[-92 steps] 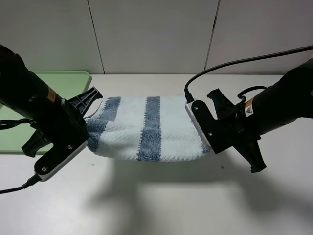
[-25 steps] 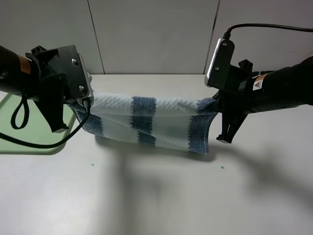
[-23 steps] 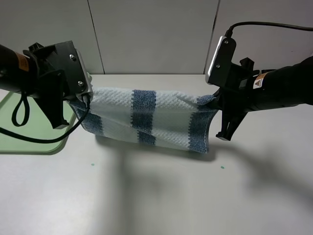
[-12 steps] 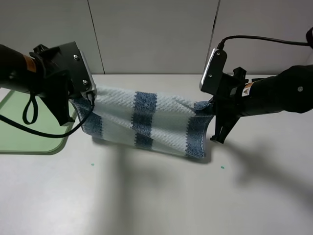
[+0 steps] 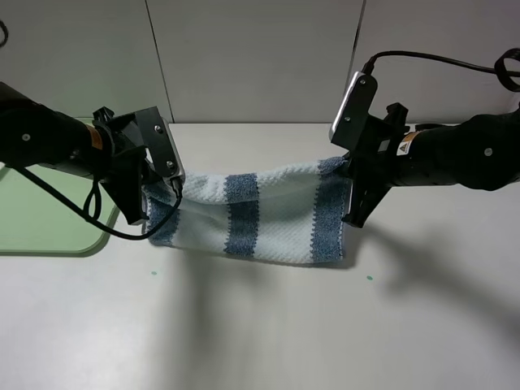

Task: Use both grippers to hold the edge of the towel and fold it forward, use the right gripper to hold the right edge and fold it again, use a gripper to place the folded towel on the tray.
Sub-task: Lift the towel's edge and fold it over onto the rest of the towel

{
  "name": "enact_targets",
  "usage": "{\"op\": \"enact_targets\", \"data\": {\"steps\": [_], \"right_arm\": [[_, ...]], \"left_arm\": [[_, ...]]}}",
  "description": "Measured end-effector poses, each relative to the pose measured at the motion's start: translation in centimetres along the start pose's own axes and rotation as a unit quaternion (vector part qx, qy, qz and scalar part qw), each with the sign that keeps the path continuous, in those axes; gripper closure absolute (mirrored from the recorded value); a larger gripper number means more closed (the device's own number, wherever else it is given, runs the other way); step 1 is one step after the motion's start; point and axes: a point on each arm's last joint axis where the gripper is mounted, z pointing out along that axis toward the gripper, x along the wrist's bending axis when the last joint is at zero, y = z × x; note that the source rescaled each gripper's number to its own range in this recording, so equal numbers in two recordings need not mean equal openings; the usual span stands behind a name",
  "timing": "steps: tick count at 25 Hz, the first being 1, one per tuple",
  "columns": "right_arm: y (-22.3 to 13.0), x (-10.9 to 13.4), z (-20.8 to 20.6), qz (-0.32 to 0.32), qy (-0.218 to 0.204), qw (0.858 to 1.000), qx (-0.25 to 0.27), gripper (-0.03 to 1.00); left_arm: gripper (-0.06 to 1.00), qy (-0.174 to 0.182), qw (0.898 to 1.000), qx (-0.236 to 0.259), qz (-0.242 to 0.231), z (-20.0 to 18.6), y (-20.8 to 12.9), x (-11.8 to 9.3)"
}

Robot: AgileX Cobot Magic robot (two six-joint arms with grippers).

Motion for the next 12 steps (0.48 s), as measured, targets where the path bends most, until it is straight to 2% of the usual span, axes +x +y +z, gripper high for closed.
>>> {"op": "enact_targets", "data": {"steps": [8,12], "right_arm": [[-0.7,0.6,2.0,-0.001,-0.002,1.000,0.008,0.97],[-1.3,1.1,3.2,0.004,-0.002,1.000,0.016,0.97]], "left_arm": [[0.94,0.035,0.999,0.001,-0.038,0.4,-2.0,2.1],[0.94,0.043,0.998,-0.001,-0.043,0.4,-2.3,2.4]]}}
